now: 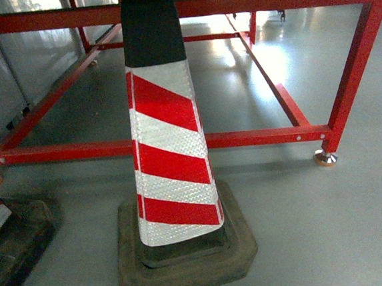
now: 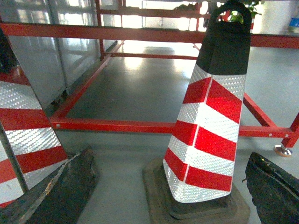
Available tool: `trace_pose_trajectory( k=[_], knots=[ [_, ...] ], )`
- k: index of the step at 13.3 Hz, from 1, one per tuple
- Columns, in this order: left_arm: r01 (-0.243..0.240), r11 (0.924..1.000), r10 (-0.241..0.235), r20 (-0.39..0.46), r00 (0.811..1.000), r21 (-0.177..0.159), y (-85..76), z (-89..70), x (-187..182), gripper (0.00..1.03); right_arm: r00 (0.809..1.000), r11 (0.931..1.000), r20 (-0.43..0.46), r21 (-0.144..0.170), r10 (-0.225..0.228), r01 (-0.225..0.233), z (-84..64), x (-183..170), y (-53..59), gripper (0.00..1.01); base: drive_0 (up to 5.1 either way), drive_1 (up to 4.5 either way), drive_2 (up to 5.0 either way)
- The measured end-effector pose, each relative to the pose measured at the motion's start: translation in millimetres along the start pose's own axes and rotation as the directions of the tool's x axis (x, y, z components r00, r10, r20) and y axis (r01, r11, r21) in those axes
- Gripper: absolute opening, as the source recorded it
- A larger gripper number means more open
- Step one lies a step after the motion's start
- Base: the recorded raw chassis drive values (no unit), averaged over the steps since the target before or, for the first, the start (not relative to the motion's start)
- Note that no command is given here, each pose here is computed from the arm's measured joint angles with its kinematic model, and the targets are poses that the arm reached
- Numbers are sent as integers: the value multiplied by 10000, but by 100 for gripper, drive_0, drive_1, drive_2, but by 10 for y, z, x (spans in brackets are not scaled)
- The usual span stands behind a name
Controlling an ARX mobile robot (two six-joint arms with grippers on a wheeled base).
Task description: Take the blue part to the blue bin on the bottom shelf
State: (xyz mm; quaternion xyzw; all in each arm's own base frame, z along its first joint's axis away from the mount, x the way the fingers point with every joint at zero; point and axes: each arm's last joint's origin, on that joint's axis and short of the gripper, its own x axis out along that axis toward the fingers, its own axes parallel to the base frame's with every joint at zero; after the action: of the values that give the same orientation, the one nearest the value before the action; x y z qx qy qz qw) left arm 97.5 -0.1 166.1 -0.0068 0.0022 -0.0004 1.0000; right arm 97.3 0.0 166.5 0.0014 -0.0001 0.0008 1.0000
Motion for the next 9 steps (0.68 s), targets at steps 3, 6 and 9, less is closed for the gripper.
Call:
trace_pose_trajectory(
  k=[3,6,9],
  knots=[
    [-7,10000,7,27,10000,23,0,3,0,98,10000,10000,8,-4,-30,30,1,0,-1,98,0,0,0],
    [16,10000,-16,34,10000,42,0,3,0,98,10000,10000,15,11,-23,23,1,0,-1,98,0,0,0],
    [0,10000,-1,38,10000,38,0,4,0,98,10000,10000,15,-19,-4,4,1,0,0,98,0,0,0]
  ],
)
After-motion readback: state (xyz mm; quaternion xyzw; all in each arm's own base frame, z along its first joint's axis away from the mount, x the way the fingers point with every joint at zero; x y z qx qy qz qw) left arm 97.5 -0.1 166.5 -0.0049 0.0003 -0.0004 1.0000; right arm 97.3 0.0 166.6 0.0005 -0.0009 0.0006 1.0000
